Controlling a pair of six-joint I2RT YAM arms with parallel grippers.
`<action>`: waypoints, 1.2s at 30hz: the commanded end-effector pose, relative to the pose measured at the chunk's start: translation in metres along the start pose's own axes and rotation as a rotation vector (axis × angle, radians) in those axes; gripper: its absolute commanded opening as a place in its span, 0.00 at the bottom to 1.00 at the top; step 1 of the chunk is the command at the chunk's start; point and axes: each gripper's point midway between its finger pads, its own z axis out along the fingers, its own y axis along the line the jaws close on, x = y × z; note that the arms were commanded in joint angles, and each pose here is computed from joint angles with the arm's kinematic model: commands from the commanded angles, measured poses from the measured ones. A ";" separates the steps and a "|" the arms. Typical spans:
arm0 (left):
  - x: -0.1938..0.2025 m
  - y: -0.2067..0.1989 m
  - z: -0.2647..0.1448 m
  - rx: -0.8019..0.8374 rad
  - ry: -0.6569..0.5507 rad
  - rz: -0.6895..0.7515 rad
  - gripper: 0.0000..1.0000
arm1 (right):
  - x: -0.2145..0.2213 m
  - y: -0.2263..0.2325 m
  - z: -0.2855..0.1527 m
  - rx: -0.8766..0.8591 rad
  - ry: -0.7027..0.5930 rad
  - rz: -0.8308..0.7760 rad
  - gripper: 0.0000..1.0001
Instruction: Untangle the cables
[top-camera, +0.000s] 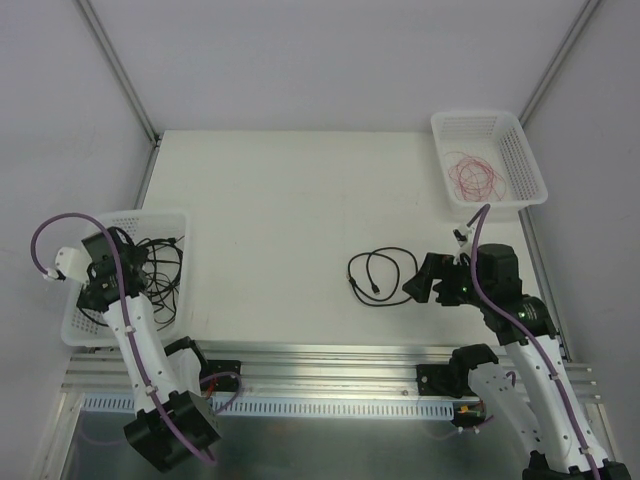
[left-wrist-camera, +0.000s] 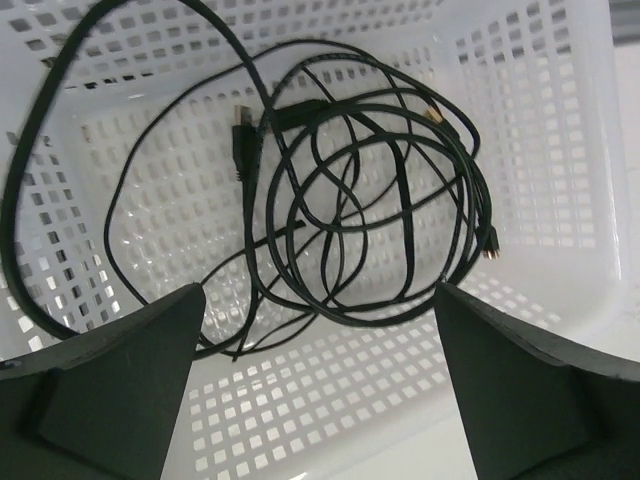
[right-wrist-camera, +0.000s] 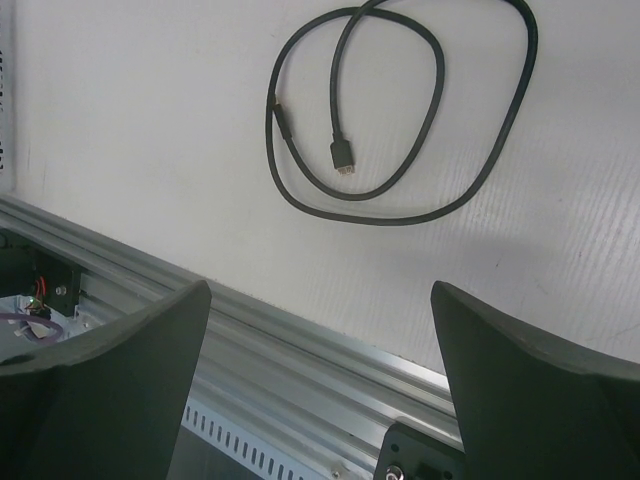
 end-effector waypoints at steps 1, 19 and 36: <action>-0.003 -0.030 -0.014 0.157 0.048 0.073 0.99 | 0.004 0.001 0.000 -0.008 0.012 -0.009 0.97; 0.174 -0.087 -0.159 0.923 0.624 0.736 0.99 | 0.024 -0.045 0.043 0.214 0.108 0.104 0.98; 0.267 -0.061 -0.177 0.800 0.665 1.007 0.99 | 0.011 -0.074 0.114 0.528 0.183 0.025 0.97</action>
